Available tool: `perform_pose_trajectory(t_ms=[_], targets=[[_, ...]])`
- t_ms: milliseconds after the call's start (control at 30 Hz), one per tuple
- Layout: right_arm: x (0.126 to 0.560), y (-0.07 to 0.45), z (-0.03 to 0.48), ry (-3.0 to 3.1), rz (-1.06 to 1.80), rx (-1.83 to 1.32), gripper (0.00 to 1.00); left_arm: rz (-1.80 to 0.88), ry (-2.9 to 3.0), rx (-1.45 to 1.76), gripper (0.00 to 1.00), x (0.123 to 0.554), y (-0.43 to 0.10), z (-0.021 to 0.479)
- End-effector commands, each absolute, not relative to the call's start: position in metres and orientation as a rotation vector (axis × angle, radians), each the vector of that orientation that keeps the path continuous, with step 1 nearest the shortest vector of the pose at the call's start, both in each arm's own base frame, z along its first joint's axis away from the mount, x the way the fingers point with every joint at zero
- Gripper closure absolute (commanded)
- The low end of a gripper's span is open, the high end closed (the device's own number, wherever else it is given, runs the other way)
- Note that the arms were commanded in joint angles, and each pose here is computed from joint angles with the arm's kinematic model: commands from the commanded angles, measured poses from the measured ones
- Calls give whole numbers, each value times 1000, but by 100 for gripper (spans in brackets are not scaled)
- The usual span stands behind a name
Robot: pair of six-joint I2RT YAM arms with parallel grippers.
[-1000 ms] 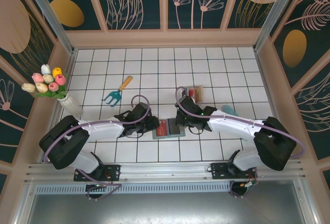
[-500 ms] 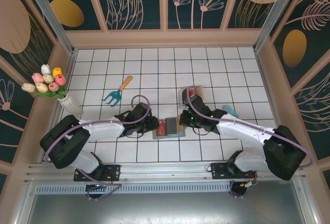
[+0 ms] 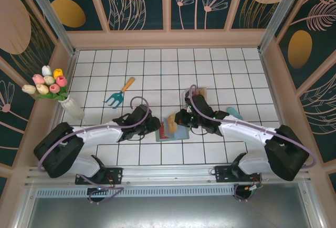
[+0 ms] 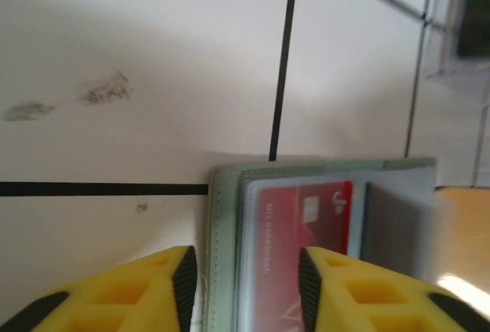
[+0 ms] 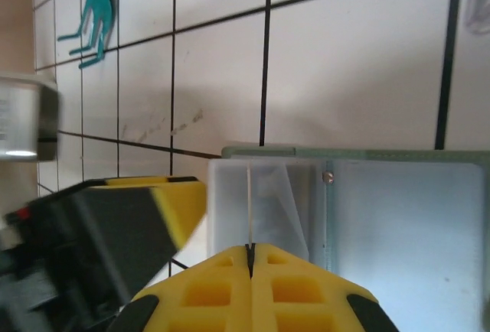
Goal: Put the credit cards into the card holder
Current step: Flip over the card slot in the card holder, then insert the credit card into the card slot.
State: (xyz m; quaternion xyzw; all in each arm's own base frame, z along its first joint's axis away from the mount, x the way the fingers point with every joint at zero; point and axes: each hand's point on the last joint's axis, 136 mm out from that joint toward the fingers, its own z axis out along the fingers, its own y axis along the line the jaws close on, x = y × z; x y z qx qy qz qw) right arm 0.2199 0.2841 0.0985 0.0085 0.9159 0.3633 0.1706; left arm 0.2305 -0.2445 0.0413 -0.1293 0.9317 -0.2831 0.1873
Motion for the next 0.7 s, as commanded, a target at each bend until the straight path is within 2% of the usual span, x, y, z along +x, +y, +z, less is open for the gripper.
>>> perform_pose_trajectory(t_ms=[0,233,667], targets=[[216,299,96,2615,1104,-7,100,-749,2554,-450,52,233,-225,49],[222,273,99,2550,1060,34,99,-862,2514,-364,46,232,-237,62],[213,275,78,2529,1153,52,99,-870,2641,-299,54,226,-256,34]])
